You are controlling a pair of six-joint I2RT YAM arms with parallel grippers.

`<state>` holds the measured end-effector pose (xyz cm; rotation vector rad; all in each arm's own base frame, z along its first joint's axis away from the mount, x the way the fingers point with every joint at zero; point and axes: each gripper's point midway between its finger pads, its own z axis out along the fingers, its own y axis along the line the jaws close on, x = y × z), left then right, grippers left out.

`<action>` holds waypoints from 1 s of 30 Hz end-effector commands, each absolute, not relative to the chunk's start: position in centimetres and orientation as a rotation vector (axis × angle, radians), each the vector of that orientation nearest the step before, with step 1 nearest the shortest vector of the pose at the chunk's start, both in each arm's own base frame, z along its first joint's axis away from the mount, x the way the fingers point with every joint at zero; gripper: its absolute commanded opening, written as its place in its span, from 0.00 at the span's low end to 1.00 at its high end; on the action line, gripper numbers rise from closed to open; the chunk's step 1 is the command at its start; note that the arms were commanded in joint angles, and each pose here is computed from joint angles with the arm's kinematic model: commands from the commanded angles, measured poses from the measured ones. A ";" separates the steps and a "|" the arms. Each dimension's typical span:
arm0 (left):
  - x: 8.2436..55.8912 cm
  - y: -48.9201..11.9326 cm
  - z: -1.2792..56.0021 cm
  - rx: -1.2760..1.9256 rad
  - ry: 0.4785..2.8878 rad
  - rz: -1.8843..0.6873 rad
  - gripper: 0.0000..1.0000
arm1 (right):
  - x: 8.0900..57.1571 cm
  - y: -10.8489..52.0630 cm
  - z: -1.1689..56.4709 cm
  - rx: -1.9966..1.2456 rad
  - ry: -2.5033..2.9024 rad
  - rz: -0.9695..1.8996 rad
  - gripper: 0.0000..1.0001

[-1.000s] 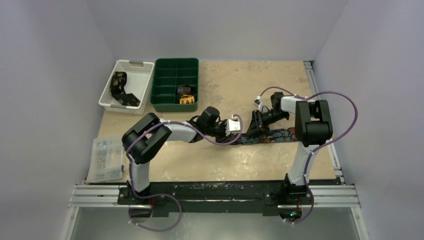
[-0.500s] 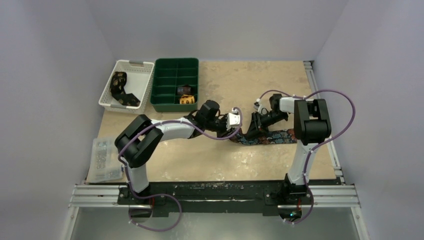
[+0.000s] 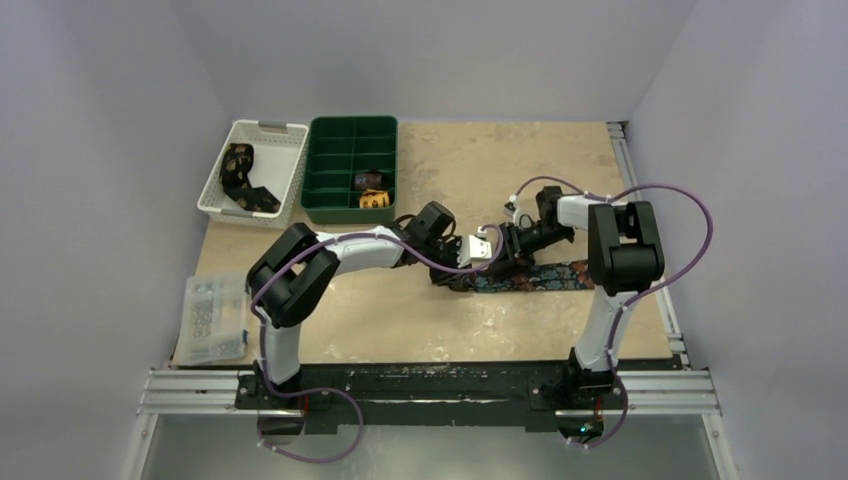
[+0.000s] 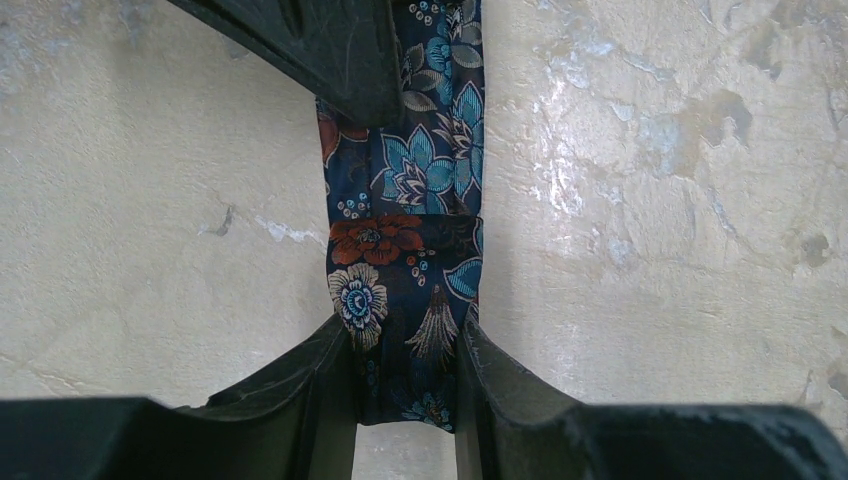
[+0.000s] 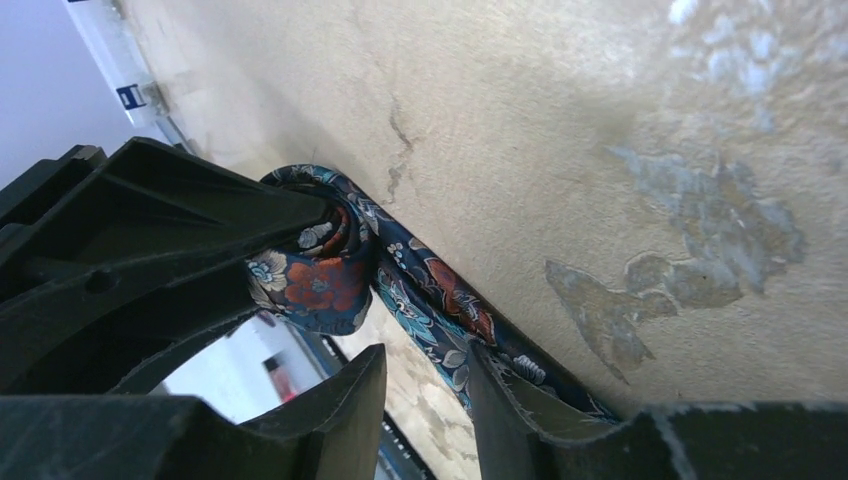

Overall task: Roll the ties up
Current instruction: Roll the tie at the center of the board.

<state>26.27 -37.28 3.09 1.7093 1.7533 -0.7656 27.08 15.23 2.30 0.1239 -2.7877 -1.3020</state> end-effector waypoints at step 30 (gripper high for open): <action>25.8 -35.3 -0.1 1.794 2.017 -0.515 0.21 | 27.0 20.5 3.5 0.330 -2.763 -1.545 0.00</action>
